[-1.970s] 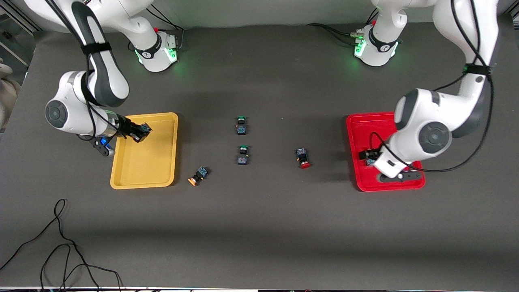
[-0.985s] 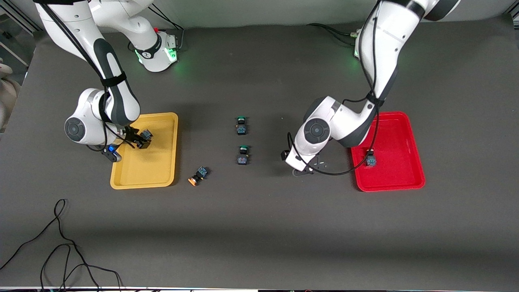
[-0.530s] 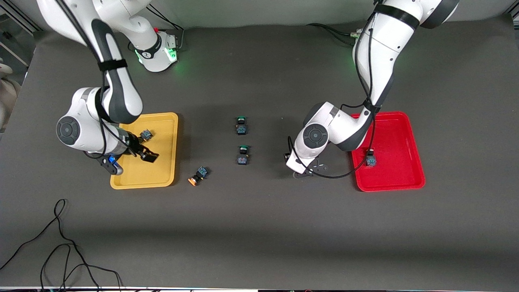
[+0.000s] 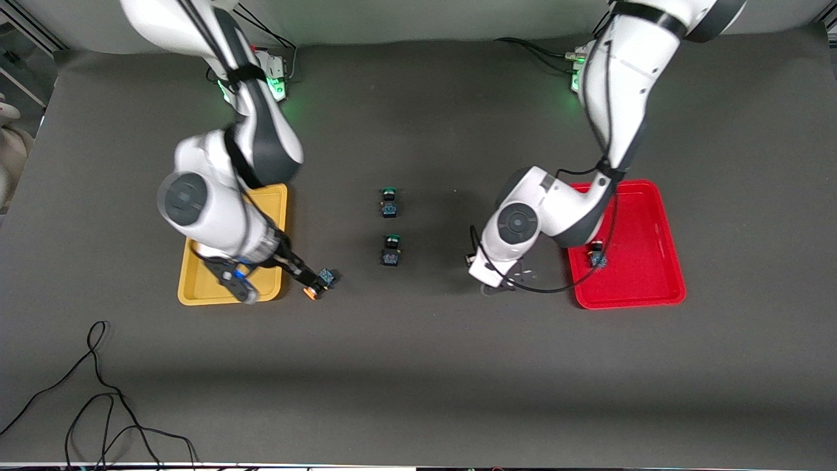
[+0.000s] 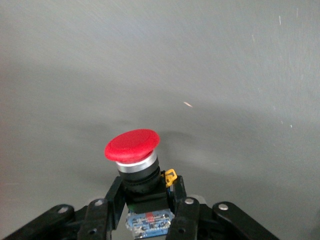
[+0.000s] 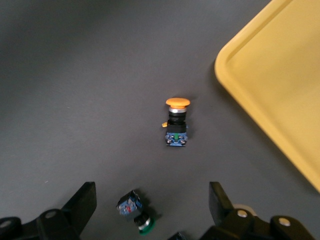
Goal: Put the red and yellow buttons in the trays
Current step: 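Grasp the second red button with the left gripper while the right reaches the orange button, then lower the red button into the red tray with the left gripper, then carry the second orange button into the yellow tray while the left gripper withdraws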
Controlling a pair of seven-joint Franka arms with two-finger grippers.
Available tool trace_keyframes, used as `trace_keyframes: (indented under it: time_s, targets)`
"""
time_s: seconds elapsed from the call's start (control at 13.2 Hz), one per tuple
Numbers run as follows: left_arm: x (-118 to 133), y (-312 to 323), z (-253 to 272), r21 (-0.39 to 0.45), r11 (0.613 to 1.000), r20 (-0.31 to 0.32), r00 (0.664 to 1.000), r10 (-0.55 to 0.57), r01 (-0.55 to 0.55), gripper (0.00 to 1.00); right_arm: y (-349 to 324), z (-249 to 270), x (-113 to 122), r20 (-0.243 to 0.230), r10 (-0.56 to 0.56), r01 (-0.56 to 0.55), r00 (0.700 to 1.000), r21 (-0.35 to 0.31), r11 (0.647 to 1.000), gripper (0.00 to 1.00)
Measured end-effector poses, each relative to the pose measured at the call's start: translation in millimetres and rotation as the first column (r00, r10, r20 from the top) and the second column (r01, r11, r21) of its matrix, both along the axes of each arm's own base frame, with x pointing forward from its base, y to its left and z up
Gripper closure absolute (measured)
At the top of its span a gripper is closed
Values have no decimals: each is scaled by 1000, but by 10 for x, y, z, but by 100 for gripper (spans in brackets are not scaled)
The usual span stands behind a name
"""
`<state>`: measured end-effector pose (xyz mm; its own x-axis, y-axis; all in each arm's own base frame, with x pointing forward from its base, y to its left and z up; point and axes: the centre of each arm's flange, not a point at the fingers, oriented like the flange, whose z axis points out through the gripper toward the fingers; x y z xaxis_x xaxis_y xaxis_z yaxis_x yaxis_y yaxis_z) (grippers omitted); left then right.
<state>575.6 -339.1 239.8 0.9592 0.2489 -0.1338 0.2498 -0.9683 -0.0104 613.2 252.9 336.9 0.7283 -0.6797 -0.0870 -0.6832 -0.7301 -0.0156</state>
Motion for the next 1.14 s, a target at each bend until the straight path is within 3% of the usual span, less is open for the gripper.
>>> trace_keyframes:
  time_s: [0.23,0.45,0.76,0.98,1.14]
  targets:
    - [183,845,788,-38,994,-99,990,-102,99,56,-109,-923,51,-49,-52,48,997,-65,997,0]
    - [228,1886,998,-83,976,-185,959,-215,203,56,-237,-1388,12,-53,-93,88,994,-88,992,0]
    - [163,2824,526,-90,950,-219,925,-311,298,56,-149,-1491,-31,-27,-122,121,992,-40,992,0]
    - [-18,2976,-34,-74,931,-181,913,-366,358,56,-88,-1522,-63,-32,-125,125,992,-23,992,0]
    - [-133,2994,-346,-61,917,-191,897,-398,394,56,-130,-1577,-94,-37,-119,118,992,-29,993,3]
